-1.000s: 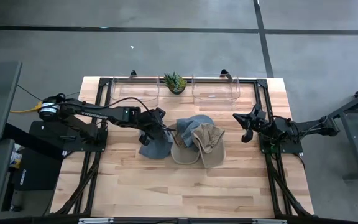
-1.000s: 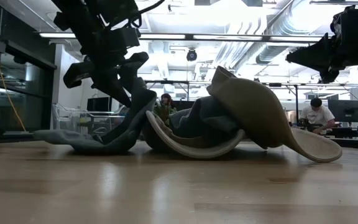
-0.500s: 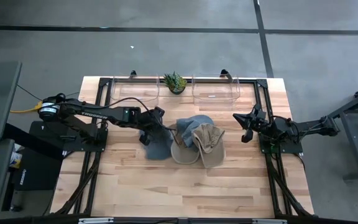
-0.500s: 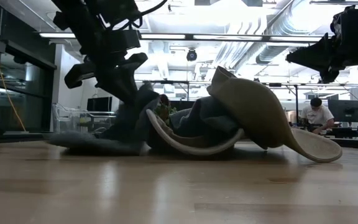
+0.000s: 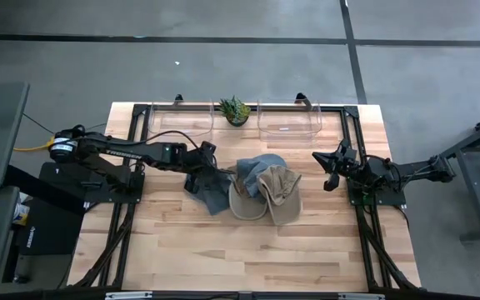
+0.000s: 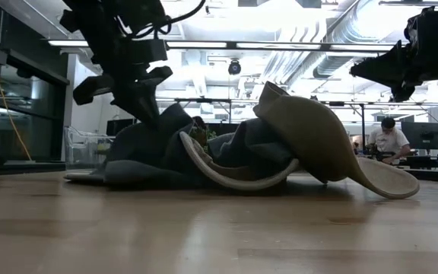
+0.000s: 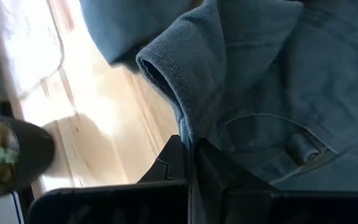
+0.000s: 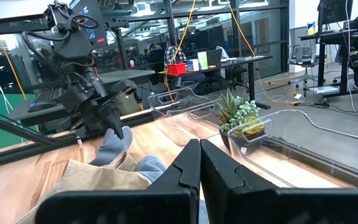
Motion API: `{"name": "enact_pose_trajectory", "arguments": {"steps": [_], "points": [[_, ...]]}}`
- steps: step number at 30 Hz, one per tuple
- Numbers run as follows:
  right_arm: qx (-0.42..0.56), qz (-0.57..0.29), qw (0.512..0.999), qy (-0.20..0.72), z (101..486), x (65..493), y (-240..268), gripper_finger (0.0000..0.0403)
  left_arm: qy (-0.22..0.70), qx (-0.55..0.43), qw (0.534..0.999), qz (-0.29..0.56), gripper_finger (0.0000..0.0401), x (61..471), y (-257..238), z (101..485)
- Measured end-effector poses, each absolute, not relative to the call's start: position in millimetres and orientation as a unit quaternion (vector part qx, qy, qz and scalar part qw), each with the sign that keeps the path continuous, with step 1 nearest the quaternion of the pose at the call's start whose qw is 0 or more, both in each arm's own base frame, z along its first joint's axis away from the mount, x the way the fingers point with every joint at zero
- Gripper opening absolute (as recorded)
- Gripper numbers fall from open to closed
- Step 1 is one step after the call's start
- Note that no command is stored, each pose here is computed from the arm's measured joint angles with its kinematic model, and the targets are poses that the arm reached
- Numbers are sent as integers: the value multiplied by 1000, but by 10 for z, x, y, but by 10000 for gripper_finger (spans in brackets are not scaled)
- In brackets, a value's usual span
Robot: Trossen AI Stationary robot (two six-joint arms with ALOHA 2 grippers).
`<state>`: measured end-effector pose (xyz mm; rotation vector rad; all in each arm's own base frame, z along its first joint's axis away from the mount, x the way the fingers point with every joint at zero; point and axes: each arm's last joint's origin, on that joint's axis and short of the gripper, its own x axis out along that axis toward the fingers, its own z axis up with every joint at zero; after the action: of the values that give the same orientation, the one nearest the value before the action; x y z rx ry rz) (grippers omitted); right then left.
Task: Pick & Place hat
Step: Put the left gray cap into the left transparent bin
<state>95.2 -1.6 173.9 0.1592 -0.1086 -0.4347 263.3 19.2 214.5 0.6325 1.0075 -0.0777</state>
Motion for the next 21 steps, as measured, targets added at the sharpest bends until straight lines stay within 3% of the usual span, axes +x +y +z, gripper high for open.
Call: {"name": "enact_pose_trajectory", "arguments": {"steps": [21], "points": [[79, -215, 972, -54, 1738, 953, -16, 0, 500, 219, 838, -5, 0, 2103, 163, 2494]]}}
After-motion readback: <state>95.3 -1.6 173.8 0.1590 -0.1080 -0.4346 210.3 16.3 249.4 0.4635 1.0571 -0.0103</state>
